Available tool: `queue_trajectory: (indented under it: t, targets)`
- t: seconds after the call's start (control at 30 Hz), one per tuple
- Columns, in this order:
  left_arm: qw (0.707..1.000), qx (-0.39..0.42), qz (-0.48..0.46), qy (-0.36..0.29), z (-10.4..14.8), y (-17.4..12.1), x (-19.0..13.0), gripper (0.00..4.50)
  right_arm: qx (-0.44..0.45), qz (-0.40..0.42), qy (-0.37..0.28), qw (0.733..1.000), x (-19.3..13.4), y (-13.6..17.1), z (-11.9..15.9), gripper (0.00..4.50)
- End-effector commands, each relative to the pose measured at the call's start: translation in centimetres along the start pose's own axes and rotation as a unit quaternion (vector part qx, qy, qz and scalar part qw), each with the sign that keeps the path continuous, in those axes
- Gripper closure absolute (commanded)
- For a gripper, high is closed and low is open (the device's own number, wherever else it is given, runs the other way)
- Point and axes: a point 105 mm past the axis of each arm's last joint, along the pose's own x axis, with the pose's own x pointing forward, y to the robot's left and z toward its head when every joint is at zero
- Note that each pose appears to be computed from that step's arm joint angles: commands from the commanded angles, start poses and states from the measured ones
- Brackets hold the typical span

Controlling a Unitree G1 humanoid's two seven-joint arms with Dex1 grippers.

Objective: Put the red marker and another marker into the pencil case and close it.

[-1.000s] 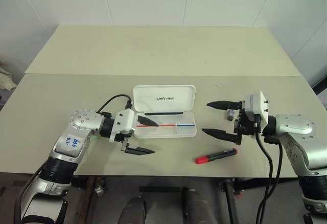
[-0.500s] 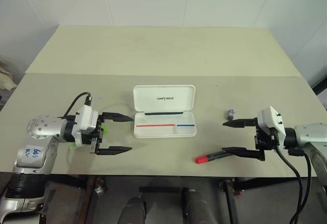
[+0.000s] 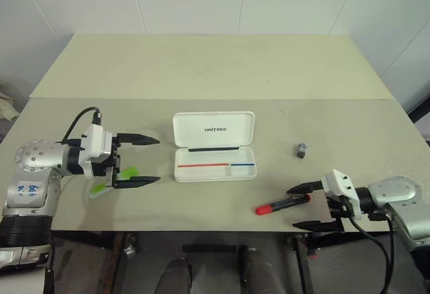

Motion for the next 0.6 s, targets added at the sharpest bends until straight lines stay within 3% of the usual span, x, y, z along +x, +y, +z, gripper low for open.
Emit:
queue_trajectory:
  t: [0.03, 0.1, 0.23, 0.5, 0.6]
  targets:
    - [1.000, 0.022, 0.014, 0.002, 0.9, 0.3, -0.6, 0.03, -0.013, 0.008, -0.004, 1.000, 0.0, -0.3, 0.2, 0.00]
    - [1.000, 0.022, 0.014, 0.003, 0.9, 0.2, -0.7, 0.03, -0.011, 0.018, -0.004, 1.000, 0.3, -0.5, -0.1, 0.00]
    - [1.000, 0.023, 0.016, 0.003, 1.0, 0.1, -0.7, 0.00, -0.015, 0.031, -0.009, 0.999, 0.8, -0.8, -0.3, 0.92]
    - [0.999, 0.029, 0.025, 0.006, 1.2, 0.4, -1.0, 0.00, -0.029, 0.029, -0.014, 0.999, 1.1, -1.8, -0.2, 3.84]
    - [0.999, 0.030, 0.028, 0.010, 1.0, 0.4, -1.1, 0.00, -0.041, 0.017, -0.015, 0.999, 1.2, -2.3, 0.0, 3.84]
